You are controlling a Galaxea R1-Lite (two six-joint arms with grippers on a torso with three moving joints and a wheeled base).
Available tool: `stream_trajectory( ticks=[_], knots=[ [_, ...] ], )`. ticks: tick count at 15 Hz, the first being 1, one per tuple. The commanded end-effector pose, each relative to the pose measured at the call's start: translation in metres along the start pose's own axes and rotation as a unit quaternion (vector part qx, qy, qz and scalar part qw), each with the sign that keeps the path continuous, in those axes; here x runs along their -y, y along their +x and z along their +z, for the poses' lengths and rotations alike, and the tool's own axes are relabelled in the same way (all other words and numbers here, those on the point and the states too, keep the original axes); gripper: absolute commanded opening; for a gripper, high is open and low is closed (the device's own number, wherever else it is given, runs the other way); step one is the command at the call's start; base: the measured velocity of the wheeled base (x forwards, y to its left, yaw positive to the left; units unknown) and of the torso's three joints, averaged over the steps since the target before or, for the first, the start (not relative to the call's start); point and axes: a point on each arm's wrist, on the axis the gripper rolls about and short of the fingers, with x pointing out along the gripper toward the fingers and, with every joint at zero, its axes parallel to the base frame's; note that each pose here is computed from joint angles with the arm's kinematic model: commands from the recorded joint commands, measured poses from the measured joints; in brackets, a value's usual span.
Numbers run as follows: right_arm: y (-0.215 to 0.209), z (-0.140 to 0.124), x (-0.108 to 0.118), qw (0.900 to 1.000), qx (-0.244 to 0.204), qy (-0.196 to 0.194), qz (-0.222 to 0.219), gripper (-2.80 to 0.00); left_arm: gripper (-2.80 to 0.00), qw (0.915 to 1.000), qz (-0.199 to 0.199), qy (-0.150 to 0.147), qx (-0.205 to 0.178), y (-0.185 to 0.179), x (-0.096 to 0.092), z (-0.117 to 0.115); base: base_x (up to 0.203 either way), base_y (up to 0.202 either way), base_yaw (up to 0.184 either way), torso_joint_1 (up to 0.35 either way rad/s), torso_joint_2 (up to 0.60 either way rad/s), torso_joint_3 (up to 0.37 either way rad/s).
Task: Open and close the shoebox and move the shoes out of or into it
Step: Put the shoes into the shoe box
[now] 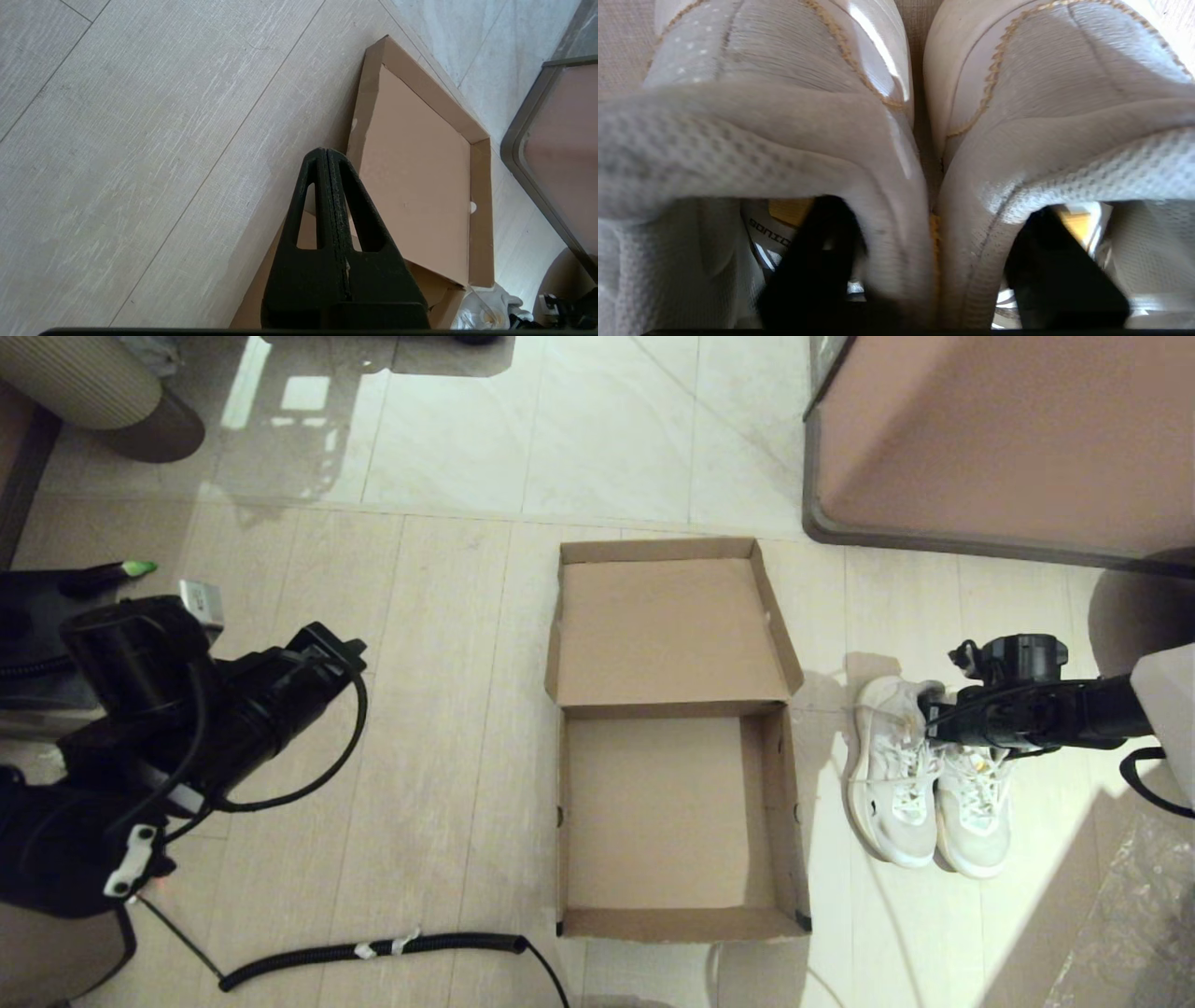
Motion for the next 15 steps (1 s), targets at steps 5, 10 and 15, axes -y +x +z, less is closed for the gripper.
stream_trajectory(
  ticks=[5,10,15],
  knots=[
    [-0.029,0.020,0.002,1.000,0.018,0.000,-0.002,-2.80,-2.80,0.9999,-0.003,-0.002,0.012,-0.008,0.002,0.008,0.000,0.000,0.000,0.000,0.00,0.000],
    [-0.124,0.045,-0.008,1.000,0.026,0.003,0.015,-2.80,-2.80,0.9999,-0.002,-0.001,0.014,-0.022,0.002,0.011,0.000,0.000,0.000,0.000,0.00,0.000],
    [-0.252,0.047,-0.020,0.997,0.053,-0.001,0.051,-2.80,-2.80,0.9998,0.010,0.017,0.001,-0.041,-0.006,0.005,0.000,0.000,0.000,0.000,0.00,0.000]
  ],
)
